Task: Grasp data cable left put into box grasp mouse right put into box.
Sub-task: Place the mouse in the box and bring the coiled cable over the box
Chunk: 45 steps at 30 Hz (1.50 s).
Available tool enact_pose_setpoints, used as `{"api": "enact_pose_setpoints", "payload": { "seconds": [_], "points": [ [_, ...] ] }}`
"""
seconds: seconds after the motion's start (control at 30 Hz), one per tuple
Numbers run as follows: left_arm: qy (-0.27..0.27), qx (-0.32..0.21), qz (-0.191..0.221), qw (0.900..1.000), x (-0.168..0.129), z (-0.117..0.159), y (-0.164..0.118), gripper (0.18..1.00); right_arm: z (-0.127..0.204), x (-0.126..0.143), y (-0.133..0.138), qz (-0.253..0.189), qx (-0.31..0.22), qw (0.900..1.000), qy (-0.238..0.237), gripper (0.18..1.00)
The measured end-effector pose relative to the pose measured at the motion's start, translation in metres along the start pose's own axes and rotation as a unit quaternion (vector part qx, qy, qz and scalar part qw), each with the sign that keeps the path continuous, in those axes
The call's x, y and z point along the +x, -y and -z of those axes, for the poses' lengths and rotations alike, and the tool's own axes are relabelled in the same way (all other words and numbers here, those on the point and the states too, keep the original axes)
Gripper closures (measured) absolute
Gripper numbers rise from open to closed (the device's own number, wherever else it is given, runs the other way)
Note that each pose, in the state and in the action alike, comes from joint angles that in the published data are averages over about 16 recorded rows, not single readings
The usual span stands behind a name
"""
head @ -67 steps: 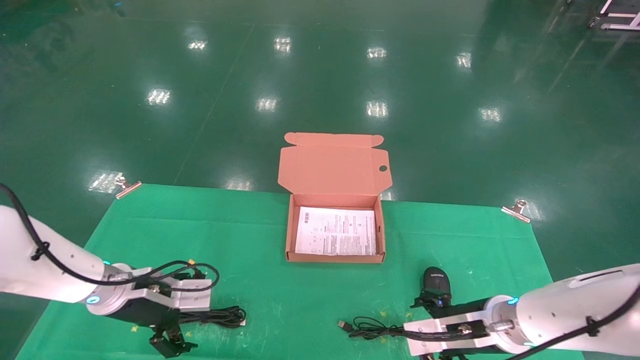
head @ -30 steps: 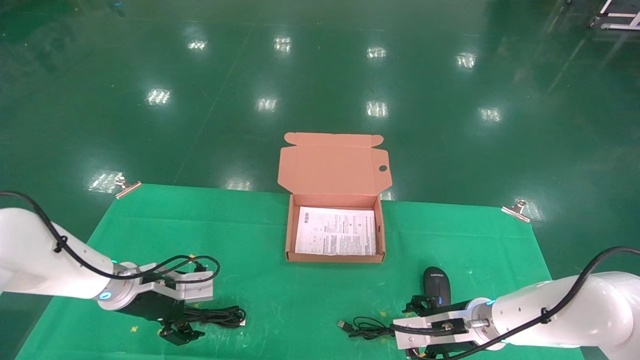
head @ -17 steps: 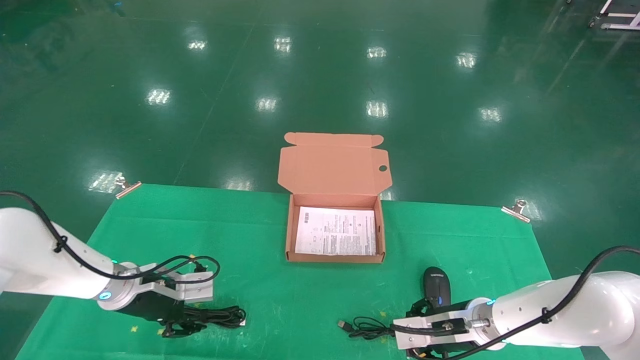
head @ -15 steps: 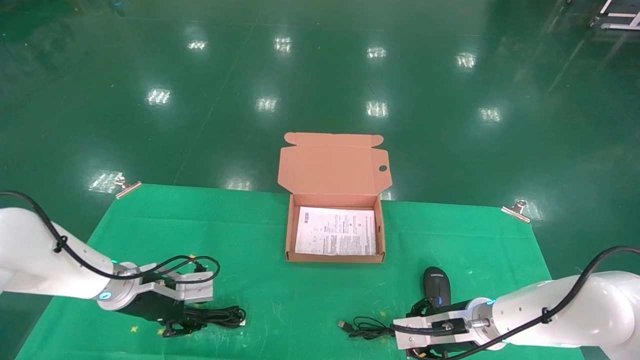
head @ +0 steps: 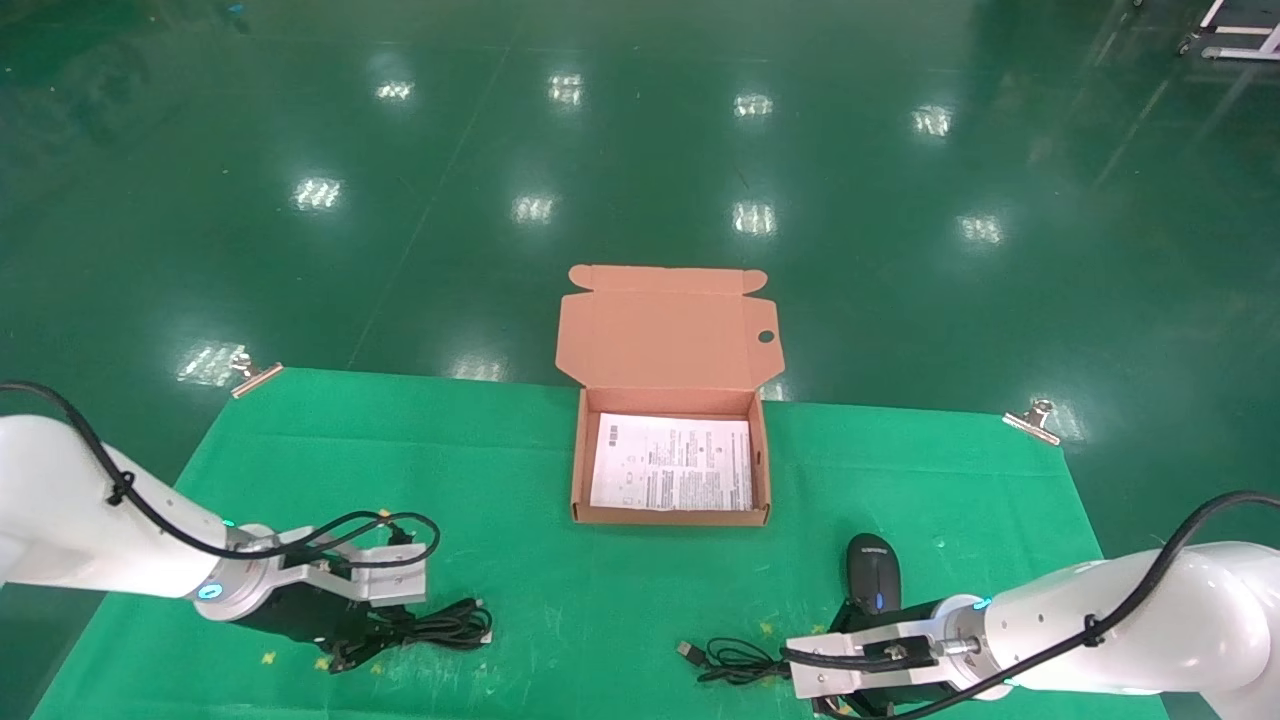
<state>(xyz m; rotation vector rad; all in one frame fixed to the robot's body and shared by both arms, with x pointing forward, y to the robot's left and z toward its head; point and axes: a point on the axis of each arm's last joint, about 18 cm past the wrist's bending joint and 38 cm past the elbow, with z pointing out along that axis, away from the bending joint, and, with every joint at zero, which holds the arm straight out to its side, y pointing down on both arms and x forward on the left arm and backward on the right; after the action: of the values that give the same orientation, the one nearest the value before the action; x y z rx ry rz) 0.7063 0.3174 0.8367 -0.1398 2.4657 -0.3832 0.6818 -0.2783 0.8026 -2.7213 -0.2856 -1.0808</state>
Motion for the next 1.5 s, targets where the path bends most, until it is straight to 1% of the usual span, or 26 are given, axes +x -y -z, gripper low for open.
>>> {"api": "enact_pose_setpoints", "payload": {
  "seconds": [0.13,0.3,0.43,0.6,0.7,0.8,0.93,1.07,1.3,1.5],
  "points": [
    [0.000,0.003,0.000,1.0000,-0.002,0.005,-0.001,0.912,0.003,0.002,-0.002,-0.003,-0.001,1.000,-0.003,0.915],
    [0.007,0.014,-0.006,0.9999,-0.009,0.021,0.000,0.933,0.018,0.013,-0.008,-0.013,-0.001,1.000,-0.023,0.951],
    [0.028,0.025,-0.023,0.9990,-0.023,0.043,0.005,0.935,0.043,0.030,-0.016,-0.027,0.000,0.998,-0.058,0.959],
    [0.074,0.043,-0.053,0.9949,-0.046,0.079,0.021,0.937,0.090,0.062,-0.022,-0.042,0.003,0.991,-0.126,0.963],
    [0.111,0.055,-0.074,0.9895,-0.061,0.102,0.037,0.938,0.122,0.084,-0.020,-0.045,0.009,0.984,-0.172,0.963],
    [0.150,0.070,-0.091,0.9820,-0.076,0.123,0.057,0.938,0.152,0.108,-0.012,-0.044,0.020,0.975,-0.219,0.964],
    [0.198,0.095,-0.105,0.9701,-0.095,0.149,0.086,0.939,0.184,0.140,0.007,-0.034,0.041,0.960,-0.275,0.964],
    [0.239,0.118,-0.113,0.9573,-0.113,0.171,0.113,0.939,0.208,0.172,0.032,-0.020,0.067,0.945,-0.319,0.965],
    [0.295,0.141,-0.123,0.9371,-0.141,0.198,0.150,0.940,0.232,0.221,0.076,0.005,0.110,0.923,-0.369,0.965],
    [0.325,0.146,-0.129,0.9256,-0.157,0.213,0.168,0.940,0.241,0.248,0.102,0.021,0.131,0.912,-0.388,0.965]
  ]
}}
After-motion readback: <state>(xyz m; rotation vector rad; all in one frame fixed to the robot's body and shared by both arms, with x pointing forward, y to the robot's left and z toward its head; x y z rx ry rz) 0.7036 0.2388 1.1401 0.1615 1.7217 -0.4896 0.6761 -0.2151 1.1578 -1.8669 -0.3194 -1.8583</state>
